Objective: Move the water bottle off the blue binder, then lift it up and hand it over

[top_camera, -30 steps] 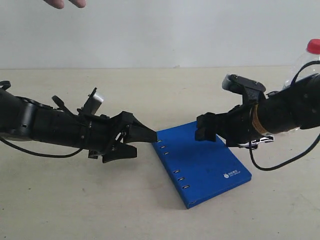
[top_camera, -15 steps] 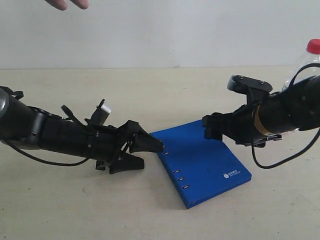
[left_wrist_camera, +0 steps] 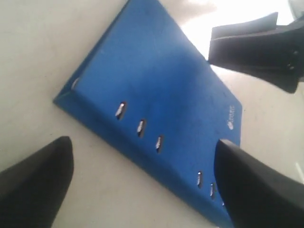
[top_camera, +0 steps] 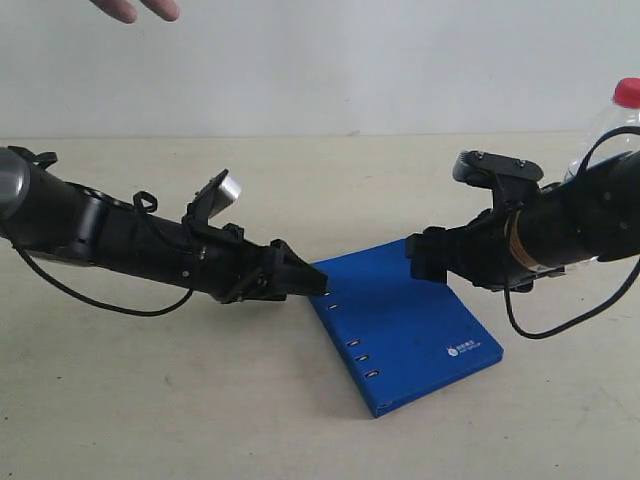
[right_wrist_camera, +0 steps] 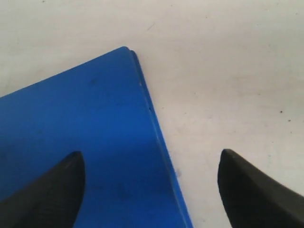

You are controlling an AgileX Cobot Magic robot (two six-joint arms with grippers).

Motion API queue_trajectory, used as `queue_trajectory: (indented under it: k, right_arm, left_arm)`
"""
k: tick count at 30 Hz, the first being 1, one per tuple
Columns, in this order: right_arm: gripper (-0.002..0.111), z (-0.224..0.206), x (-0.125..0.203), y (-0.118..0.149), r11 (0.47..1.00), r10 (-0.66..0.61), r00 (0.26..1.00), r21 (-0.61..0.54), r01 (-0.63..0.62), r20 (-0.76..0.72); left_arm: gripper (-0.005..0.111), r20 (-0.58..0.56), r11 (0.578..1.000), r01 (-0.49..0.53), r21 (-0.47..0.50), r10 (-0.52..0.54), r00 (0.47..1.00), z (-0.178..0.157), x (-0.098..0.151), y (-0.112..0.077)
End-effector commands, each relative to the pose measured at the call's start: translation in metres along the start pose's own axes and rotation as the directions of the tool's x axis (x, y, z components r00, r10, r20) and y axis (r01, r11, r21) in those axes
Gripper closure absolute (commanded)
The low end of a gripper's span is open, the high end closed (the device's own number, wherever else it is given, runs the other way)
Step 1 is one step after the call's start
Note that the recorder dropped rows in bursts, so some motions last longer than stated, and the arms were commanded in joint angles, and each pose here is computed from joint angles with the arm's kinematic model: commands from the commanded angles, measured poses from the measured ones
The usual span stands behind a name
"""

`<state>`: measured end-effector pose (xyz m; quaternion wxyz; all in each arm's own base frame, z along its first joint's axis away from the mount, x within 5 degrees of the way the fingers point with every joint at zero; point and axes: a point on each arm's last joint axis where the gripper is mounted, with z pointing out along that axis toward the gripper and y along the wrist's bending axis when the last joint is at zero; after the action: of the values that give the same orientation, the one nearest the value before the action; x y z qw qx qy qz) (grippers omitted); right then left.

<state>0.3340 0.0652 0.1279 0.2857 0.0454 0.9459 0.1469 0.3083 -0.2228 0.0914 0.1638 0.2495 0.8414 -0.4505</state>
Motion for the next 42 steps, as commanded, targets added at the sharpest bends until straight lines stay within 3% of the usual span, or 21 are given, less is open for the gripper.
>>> queue_trajectory:
  k: [1,4,10,15,18,21,27,30,34,39,42]
  right_arm:
    - [0.039,-0.004,-0.009,-0.026,0.996,0.091,0.996,0.021,-0.091,0.019]
    - [0.04,0.002,0.002,-0.043,0.968,0.184,0.975,-0.151,-0.202,-0.128]
    - [0.04,0.015,0.026,-0.022,0.893,0.053,0.952,-0.413,-0.181,-0.303]
    - [0.04,0.001,0.031,-0.001,0.747,-0.124,0.95,-0.657,-0.101,-0.287]
    - [0.04,-0.006,0.028,0.009,0.656,-0.129,0.96,-0.747,-0.106,-0.249]
    - [0.04,-0.009,0.027,0.012,0.62,-0.124,0.963,-0.777,-0.113,-0.239]
    - [0.043,0.005,0.035,0.025,0.722,-0.134,0.952,-0.685,-0.096,-0.274]
    - [0.065,0.01,0.04,0.032,0.753,-0.164,0.947,-0.655,-0.062,-0.278]
    - [0.109,0.013,0.04,0.029,0.784,-0.16,0.949,-0.62,-0.044,-0.27]
    - [0.108,0.016,0.039,0.024,0.822,-0.163,0.952,-0.569,-0.015,-0.26]
    - [0.108,0.008,0.037,0.027,0.799,-0.24,0.945,-0.598,0.062,-0.223]
  left_arm:
    - [0.031,-0.01,1.0,-0.004,-0.008,0.004,1.0,0.001,-0.001,-0.001]
    - [0.031,0.023,0.999,0.038,0.01,-0.038,0.999,0.001,-0.004,-0.003]
    - [0.031,0.048,0.997,0.057,0.055,-0.06,0.997,0.002,-0.006,-0.008]
    - [0.031,0.041,0.995,0.057,0.079,-0.061,0.997,0.003,-0.006,-0.012]
    - [0.031,0.041,0.995,0.057,0.079,-0.061,0.997,0.003,-0.006,-0.012]
    - [0.031,0.039,0.993,0.056,0.104,-0.061,0.997,0.003,-0.006,-0.014]
    - [0.031,0.032,0.98,0.053,0.19,-0.06,0.998,0.002,-0.005,-0.022]
    - [0.031,0.035,0.984,0.054,0.173,-0.061,0.997,0.002,-0.006,-0.02]
    - [0.031,0.042,0.984,0.109,0.141,-0.116,0.992,-0.004,-0.008,-0.011]
    - [0.031,0.078,0.979,0.174,0.106,-0.183,0.98,-0.017,-0.013,0.005]
    - [0.031,0.121,0.973,0.231,0.016,-0.231,0.965,-0.027,-0.016,0.023]
